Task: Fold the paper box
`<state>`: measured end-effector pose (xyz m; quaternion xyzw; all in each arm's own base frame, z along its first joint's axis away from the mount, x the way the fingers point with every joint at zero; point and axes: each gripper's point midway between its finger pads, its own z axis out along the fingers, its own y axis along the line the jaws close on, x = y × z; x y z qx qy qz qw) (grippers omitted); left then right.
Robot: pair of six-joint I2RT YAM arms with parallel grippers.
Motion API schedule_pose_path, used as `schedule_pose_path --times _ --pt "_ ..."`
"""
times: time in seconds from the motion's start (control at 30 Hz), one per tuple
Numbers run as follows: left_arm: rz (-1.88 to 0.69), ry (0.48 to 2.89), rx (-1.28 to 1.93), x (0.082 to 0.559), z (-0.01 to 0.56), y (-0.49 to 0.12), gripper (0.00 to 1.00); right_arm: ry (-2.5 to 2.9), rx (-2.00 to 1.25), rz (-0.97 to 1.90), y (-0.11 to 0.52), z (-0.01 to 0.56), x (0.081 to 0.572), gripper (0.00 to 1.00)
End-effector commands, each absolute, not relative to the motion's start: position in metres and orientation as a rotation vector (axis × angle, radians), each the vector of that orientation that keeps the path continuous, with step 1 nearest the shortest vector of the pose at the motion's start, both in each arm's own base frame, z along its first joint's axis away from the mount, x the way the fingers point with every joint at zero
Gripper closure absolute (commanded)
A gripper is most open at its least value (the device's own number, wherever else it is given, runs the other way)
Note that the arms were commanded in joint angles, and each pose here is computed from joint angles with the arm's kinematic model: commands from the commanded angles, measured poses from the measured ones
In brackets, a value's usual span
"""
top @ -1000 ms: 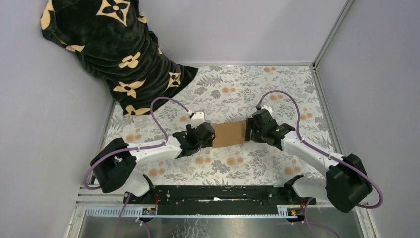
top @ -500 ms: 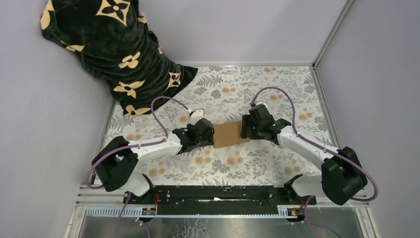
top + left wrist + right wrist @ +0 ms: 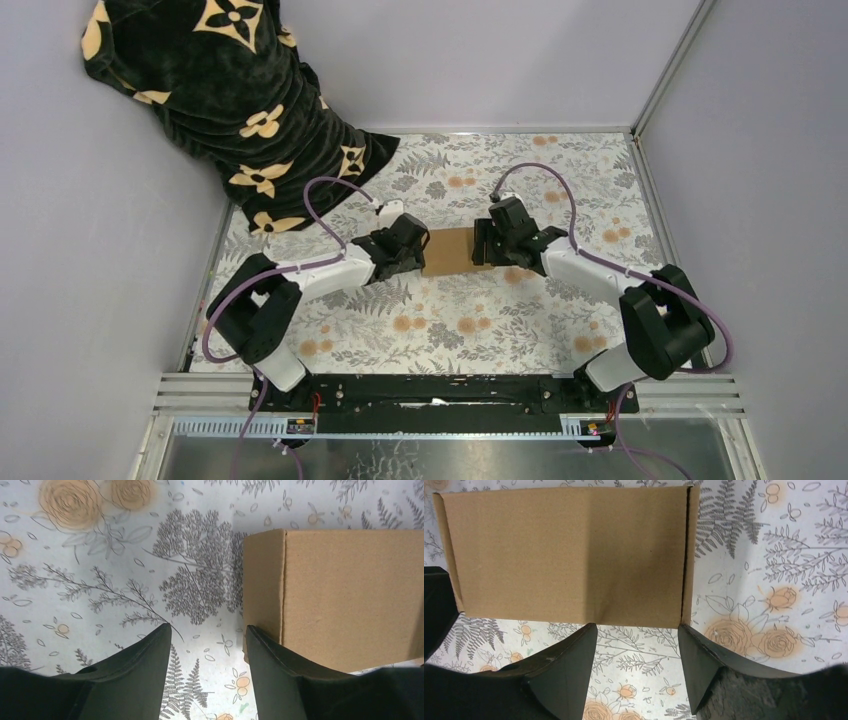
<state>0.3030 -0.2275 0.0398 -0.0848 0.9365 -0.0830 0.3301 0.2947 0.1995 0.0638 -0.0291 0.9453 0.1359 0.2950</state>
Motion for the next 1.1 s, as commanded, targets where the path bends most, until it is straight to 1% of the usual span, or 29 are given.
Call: schedule_pose_path --times 0.0,0.1,0.13,0.17,0.2,0.23,0.27,0.3,0.47,0.6,0.77,0.93,1.07 --pt "-0.252 2.367 -0.221 0.331 0.067 -0.233 0.36 2.515 -0.134 0.413 0.218 0.066 0.305 0.31" --pt "-0.231 2.341 -0.205 0.336 0.086 -0.224 0.36 2.489 -0.140 0.373 0.212 0.083 0.309 0.28" --pt "-0.226 2.325 -0.193 0.336 0.097 -0.221 0.35 2.467 -0.139 0.356 0.208 0.092 0.309 0.24" --pt "-0.228 2.304 -0.180 0.335 0.110 -0.219 0.33 2.438 -0.142 0.344 0.204 0.104 0.310 0.17" --pt "-0.221 2.286 -0.159 0.335 0.121 -0.216 0.28 2.414 -0.150 0.328 0.199 0.114 0.311 0.03" --pt "-0.216 2.265 -0.139 0.333 0.134 -0.212 0.21 2.374 -0.161 0.319 0.195 0.128 0.312 0.01" --pt "-0.219 2.237 -0.120 0.332 0.146 -0.208 0.05 2.349 -0.171 0.297 0.190 0.137 0.312 0.00" --pt "-0.233 2.201 -0.093 0.330 0.163 -0.205 0.02 2.319 -0.170 0.269 0.184 0.147 0.314 0.00" --pt "-0.208 2.089 -0.010 0.319 0.203 -0.183 0.02 2.135 -0.172 0.177 0.158 0.192 0.317 0.00" --pt "-0.152 2.010 -0.055 0.309 0.219 -0.153 0.01 2.027 -0.170 0.093 0.134 0.212 0.314 0.00" --pt "-0.188 1.999 -0.131 0.308 0.222 -0.124 0.02 1.984 -0.043 0.232 0.109 0.220 0.322 0.00" --pt "-0.267 2.000 -0.213 0.321 0.219 -0.106 0.02 1.969 -0.002 0.223 0.095 0.226 0.333 0.00" --pt "-0.206 1.978 -0.244 0.329 0.224 -0.090 0.02 2.007 0.032 0.265 0.095 0.227 0.341 0.00"
